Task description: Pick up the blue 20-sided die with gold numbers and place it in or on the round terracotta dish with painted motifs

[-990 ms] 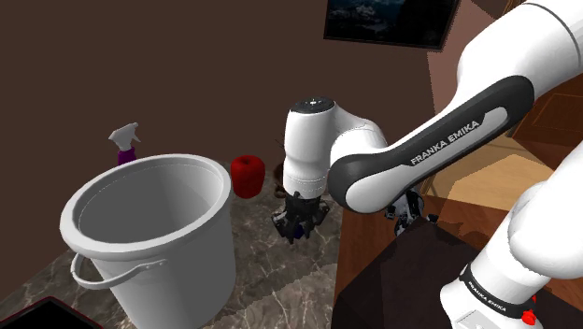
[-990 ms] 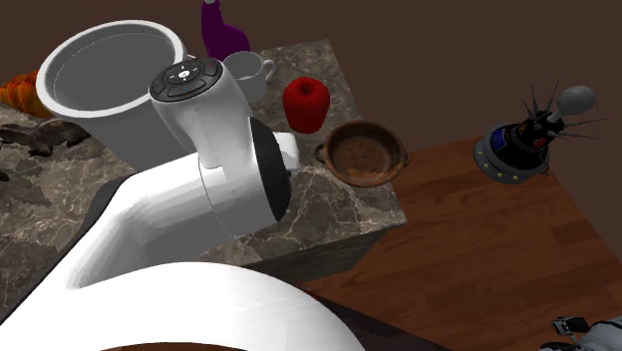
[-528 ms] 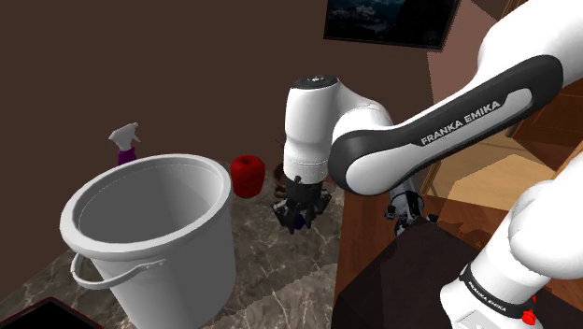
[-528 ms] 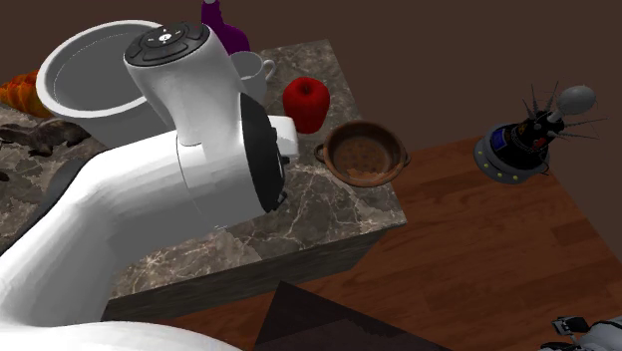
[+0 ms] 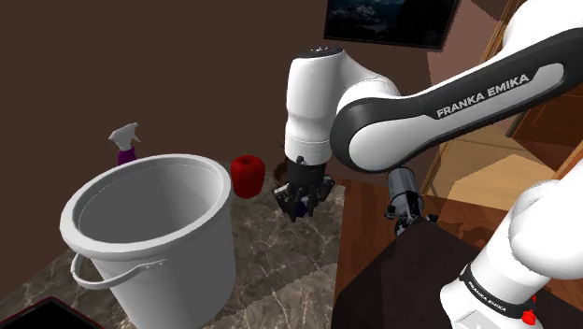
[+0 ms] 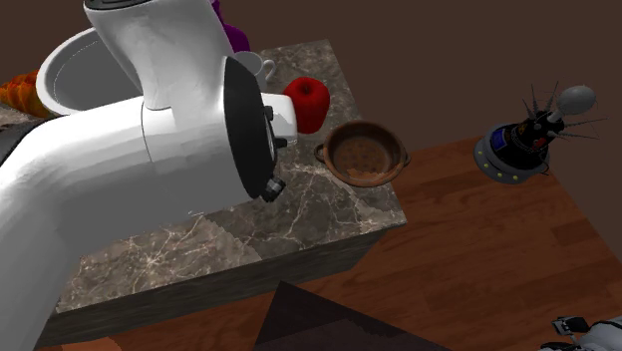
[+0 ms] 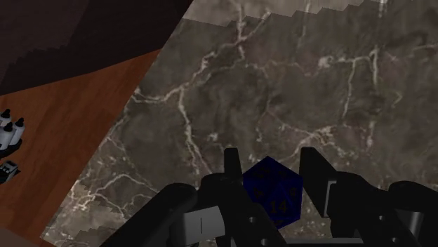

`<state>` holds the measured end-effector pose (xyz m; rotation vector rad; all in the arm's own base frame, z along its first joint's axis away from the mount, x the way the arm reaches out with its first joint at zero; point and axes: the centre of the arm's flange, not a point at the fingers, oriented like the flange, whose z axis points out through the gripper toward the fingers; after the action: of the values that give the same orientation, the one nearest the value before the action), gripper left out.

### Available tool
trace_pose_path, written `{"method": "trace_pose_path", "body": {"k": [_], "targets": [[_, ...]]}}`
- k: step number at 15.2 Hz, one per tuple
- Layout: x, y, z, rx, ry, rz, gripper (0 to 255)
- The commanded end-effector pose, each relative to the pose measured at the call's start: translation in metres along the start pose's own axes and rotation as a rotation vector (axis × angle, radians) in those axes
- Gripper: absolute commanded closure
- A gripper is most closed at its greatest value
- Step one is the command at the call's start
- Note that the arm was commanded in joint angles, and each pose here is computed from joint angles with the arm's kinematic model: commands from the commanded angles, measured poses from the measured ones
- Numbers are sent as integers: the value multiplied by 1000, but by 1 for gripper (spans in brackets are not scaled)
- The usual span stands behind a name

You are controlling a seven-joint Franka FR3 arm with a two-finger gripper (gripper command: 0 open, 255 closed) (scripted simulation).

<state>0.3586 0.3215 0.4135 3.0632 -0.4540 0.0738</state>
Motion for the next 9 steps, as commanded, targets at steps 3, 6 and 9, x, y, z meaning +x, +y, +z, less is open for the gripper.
{"method": "trace_pose_path", "body": {"k": [3,6,9], "targets": [[1,0,-22,0,-1,0,255],[1,1,-36,0,-1,0,255],[37,17,-34,0,-1,0,255]]}}
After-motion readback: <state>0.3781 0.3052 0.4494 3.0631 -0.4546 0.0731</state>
